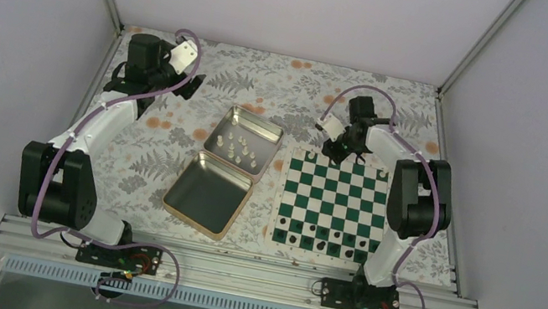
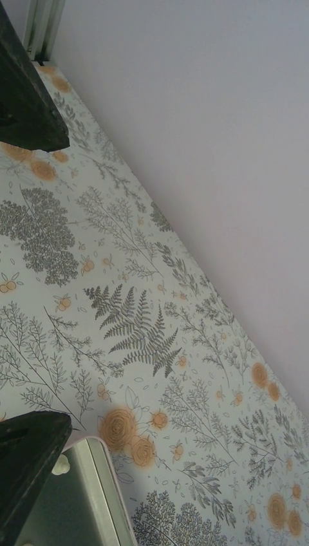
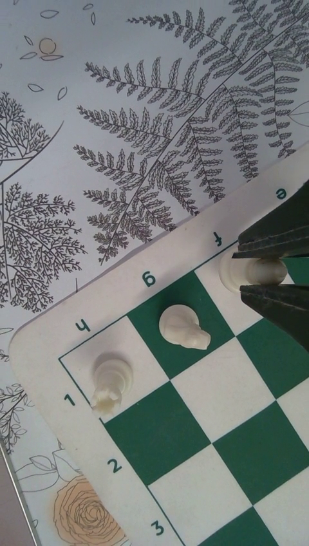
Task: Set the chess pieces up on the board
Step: Place the chess piece on the chessboard.
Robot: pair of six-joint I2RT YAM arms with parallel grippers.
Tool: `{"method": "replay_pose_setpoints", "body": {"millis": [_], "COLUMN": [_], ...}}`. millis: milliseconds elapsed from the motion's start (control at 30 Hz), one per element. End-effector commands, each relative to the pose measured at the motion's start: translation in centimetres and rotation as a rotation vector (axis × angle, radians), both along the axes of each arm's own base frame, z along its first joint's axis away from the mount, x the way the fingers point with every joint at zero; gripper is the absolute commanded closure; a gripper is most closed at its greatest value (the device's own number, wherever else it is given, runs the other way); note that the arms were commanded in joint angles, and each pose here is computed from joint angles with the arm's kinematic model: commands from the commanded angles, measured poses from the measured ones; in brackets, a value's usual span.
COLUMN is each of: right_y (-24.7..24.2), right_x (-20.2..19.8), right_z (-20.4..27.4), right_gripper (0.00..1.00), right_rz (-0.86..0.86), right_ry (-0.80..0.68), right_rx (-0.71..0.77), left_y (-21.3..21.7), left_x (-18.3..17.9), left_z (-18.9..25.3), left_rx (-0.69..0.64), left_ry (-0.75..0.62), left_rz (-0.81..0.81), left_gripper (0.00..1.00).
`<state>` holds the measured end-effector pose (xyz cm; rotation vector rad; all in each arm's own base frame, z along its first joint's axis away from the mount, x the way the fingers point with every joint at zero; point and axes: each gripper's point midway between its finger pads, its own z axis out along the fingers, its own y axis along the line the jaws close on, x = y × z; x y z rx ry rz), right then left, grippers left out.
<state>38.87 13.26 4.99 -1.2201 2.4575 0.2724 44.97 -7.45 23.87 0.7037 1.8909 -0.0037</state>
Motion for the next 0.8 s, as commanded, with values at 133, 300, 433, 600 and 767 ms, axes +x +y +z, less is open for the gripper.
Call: {"method": "replay_pose_setpoints", "body": {"millis": [133,300,433,600,767], "right_y": [-0.08,-0.03,0.03,0.08,0.28], "right_x": [0.25,-0.02,-0.23,-0.11,-0.14], "right_z": [0.51,0.48,0.44,0.17,-0.20], "right_gripper": [0.89,0.88,0.89,0.88,0.88], "right_rz": [0.022,0.027,0.031,0.033,0.038], "right_ry": [0.000,0.012,0.017,0.016,0.028], "right_rx": [0.000,0.002,0.004,0.004,0.010], "left_y": [-0.43,-0.48,-0.54,-0.60,-0.58], "left_x": [0.23,0.23,0.20,0.19,0.19], "left_z": [0.69,0.78,0.83,0.77,0.90], "left_rx": [-0.002,-0.003,-0.003,-0.002,-0.001], "left_ry": [-0.016,-0.018,-0.018,-0.017,-0.019], "left_rz": [-0.017,-0.019,-0.020,-0.021,-0.019], "left_gripper": [0.00,0.00,0.00,0.00,0.00]}}
